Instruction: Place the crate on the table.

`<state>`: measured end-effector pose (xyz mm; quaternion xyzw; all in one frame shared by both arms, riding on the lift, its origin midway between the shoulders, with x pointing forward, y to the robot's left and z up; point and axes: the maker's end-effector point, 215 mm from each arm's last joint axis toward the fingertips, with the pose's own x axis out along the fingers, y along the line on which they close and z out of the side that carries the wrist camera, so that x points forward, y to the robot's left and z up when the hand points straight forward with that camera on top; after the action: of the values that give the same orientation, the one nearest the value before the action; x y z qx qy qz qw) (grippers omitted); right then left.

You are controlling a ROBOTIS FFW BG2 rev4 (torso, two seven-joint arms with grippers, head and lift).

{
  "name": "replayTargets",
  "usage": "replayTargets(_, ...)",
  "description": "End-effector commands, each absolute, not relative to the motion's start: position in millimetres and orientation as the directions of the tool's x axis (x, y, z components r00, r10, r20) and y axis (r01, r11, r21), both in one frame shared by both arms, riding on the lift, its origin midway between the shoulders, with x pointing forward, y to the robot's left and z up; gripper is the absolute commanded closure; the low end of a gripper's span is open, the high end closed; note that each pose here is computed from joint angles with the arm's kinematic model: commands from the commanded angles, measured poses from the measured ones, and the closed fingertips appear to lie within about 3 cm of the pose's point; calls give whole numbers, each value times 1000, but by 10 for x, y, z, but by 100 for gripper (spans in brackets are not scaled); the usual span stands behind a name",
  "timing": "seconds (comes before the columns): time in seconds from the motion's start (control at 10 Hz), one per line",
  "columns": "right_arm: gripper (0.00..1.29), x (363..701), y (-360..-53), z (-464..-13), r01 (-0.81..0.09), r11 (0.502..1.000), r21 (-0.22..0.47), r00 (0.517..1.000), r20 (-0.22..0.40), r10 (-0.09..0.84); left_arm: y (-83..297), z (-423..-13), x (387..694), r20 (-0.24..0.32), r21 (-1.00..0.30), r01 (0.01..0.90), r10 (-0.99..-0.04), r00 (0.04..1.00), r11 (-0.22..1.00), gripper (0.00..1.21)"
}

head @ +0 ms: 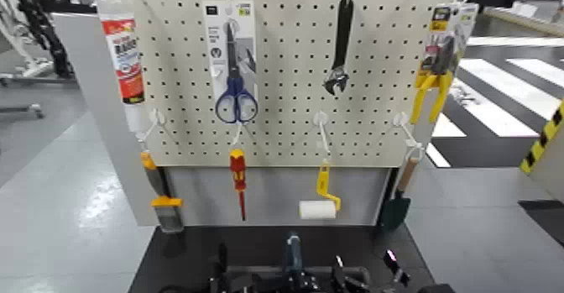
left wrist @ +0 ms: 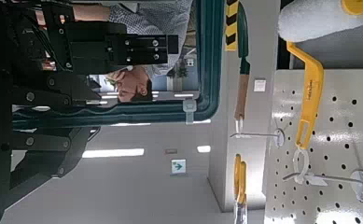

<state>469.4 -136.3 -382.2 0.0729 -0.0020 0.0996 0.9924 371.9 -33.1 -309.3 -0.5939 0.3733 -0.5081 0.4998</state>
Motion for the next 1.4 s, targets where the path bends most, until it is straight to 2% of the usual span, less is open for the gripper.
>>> replayTargets(0.1,14,4690,-1363,-3815,-198,969,146,980,19,197,-320,-3084,3734,234,-972,66,-949,210,-225,118)
replayTargets(0.3,14,4690,-1364,-3810,-198,969,146,980,21,197,-316,-3075,3749,236,-972,67,-948,214,-226,118)
replayTargets(1.1,14,4681,-1370,-3818,-195,970,147,981,20,195,-19,-3187,4045,149,-988,82,-947,284,-131,118)
replayTargets(1.4,14,4680,-1358,-3817,-196,969,149,980,20,196,31,-3164,4177,132,-989,101,-948,290,-107,118)
